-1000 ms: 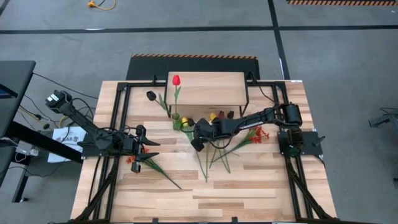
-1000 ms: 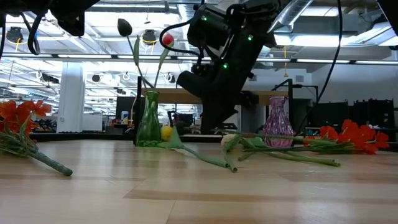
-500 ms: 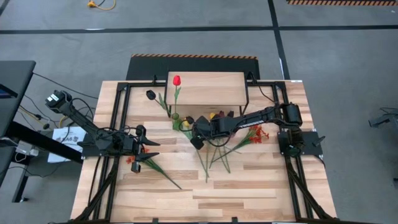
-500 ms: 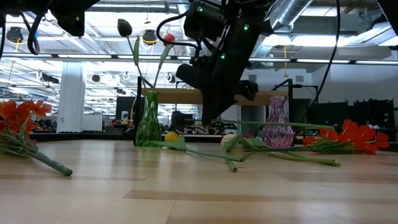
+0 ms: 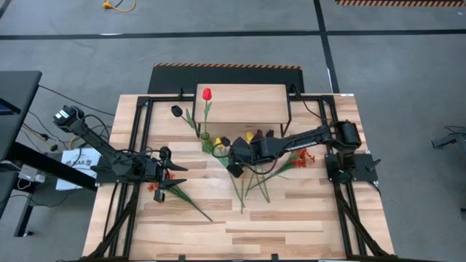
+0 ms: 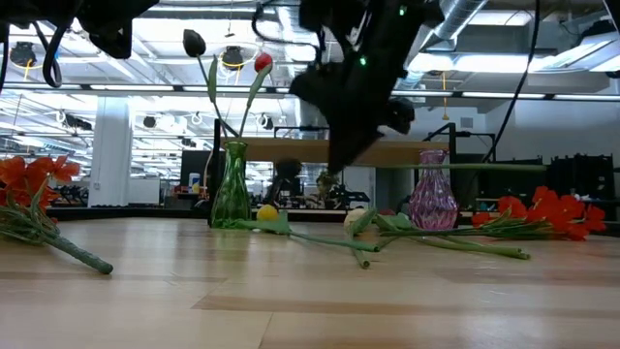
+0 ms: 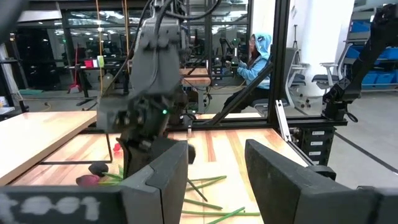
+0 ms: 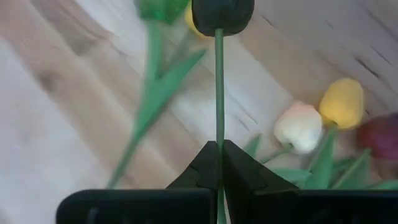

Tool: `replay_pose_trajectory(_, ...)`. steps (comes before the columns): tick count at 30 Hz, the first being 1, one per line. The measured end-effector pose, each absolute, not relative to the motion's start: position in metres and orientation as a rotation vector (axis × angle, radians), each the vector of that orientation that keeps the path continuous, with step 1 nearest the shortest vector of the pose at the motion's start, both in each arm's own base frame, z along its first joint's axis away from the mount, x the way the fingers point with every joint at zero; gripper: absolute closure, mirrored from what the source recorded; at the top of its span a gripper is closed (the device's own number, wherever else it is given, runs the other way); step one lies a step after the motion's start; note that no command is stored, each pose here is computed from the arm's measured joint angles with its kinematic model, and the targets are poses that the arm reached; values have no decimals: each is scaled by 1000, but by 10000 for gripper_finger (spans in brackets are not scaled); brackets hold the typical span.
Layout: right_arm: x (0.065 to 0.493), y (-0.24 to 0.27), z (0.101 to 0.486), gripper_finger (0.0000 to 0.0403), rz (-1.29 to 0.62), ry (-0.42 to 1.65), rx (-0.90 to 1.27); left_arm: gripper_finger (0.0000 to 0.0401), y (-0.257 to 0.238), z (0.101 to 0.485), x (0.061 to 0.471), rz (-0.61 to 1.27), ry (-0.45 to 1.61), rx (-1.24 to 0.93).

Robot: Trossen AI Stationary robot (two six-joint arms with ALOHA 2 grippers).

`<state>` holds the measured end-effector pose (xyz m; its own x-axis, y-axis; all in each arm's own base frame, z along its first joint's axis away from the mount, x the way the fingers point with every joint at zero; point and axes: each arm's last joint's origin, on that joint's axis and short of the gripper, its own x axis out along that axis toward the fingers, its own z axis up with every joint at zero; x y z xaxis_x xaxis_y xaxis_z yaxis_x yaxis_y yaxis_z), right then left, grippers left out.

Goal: Pick and place flowers into a vace then onto a shelf
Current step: Put the left black tulip into the green vase

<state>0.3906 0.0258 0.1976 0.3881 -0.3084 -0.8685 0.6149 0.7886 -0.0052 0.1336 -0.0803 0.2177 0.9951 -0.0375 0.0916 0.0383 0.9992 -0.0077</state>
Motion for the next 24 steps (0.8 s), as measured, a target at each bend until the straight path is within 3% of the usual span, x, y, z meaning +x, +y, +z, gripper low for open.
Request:
replay_pose_trajectory(14, 372, 77, 265, 401, -434, 748, 243, 252, -81, 218, 134, -61, -91, -18)
replay_pose_trajectory(24, 407, 94, 311, 401, -191, 206, 32, 252, -81, 218, 134, -64, -90, -68)
